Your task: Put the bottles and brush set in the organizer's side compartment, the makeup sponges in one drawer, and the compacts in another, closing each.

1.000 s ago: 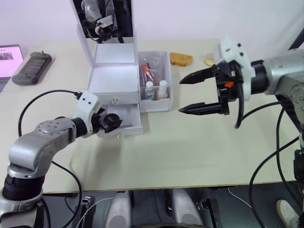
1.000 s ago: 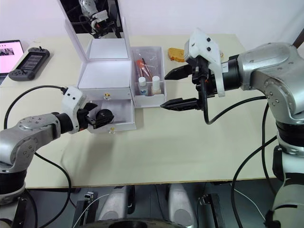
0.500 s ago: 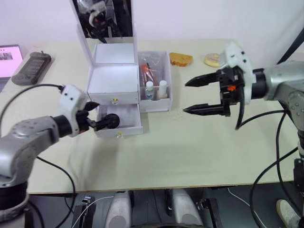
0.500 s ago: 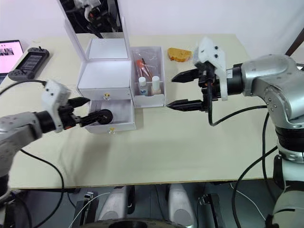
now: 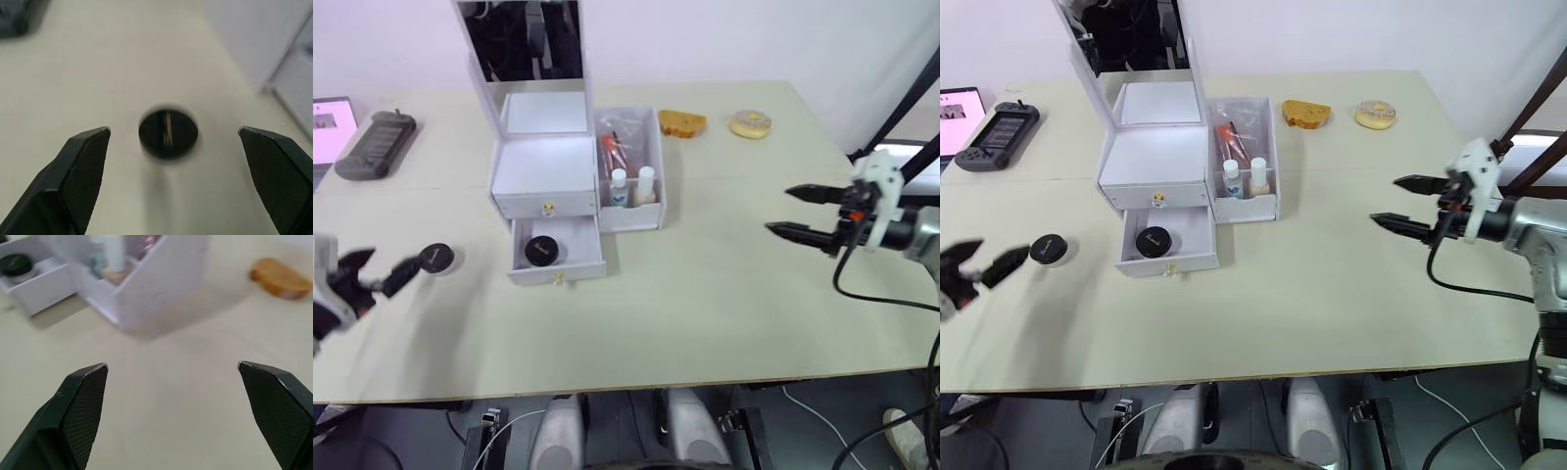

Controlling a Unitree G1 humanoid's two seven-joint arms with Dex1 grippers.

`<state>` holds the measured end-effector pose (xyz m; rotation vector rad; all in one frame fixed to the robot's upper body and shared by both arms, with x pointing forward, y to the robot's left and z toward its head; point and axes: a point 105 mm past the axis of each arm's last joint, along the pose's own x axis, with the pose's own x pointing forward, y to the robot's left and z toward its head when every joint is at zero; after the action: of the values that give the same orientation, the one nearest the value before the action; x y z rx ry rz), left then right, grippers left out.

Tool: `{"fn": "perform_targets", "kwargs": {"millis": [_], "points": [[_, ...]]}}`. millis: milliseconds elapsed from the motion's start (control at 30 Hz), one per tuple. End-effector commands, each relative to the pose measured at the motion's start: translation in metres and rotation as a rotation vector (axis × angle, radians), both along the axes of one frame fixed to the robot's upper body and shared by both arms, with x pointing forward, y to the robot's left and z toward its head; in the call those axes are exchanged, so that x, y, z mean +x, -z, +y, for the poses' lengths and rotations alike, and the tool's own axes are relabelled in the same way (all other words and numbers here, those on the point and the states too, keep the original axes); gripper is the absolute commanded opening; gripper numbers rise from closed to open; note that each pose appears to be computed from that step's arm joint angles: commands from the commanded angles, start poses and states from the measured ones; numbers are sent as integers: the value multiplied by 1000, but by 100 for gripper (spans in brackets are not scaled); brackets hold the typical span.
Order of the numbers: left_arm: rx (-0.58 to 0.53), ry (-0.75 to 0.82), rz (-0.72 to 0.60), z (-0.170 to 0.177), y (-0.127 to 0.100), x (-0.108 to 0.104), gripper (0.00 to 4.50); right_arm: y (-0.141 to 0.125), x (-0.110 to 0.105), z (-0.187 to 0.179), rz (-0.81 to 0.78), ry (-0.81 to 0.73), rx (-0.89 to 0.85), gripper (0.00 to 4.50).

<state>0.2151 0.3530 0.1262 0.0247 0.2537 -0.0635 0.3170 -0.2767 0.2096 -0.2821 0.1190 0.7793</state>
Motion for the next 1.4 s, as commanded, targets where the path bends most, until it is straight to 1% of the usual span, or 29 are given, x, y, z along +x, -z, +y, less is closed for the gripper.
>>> {"fn": "perform_targets", "kwargs": {"millis": [33,100,167,233,333,433,600,633,700,733,767,867,933,1000,1067,1167,1400], "points": [[64,-44,-74,12,-11,-18,445,-4,-4,-13,-41,34,13,450],[51,-63,-70,17,-3,-28,445,2,-8,-15,-27,35,2,450],[36,-84,-27,24,14,-44,445,11,-9,-18,-15,51,-4,450],[40,-111,-7,32,22,-53,445,16,-10,-19,-3,64,-12,450],[34,-114,-23,35,22,-51,445,21,-11,-16,1,48,-43,450],[38,-105,-29,33,23,-46,445,15,-9,-7,-23,29,-33,450],[35,-83,-46,25,20,-37,445,3,-8,20,-51,-63,-63,450],[37,-76,-30,23,20,-35,445,-1,-9,30,-47,-103,-75,450],[22,-42,94,13,24,-26,445,-17,-10,57,-65,-187,-121,450],[56,-21,141,9,20,-20,445,-27,-10,68,-69,-214,-135,450],[48,-3,159,5,13,-13,445,-35,-13,77,-67,-244,-152,450],[83,35,158,-4,-11,7,445,-49,-23,96,-41,-342,-159,450],[100,63,184,-12,-19,20,445,-55,-29,109,-29,-399,-162,450],[100,70,220,-17,-20,29,445,-62,-35,120,-23,-442,-164,450],[114,65,252,-16,-19,36,445,-66,-39,126,-17,-462,-162,450],[107,32,250,-10,-23,47,445,-70,-43,127,-29,-467,-179,450],[95,-13,207,-7,-28,73,445,-69,-47,125,-32,-452,-194,450]]}}
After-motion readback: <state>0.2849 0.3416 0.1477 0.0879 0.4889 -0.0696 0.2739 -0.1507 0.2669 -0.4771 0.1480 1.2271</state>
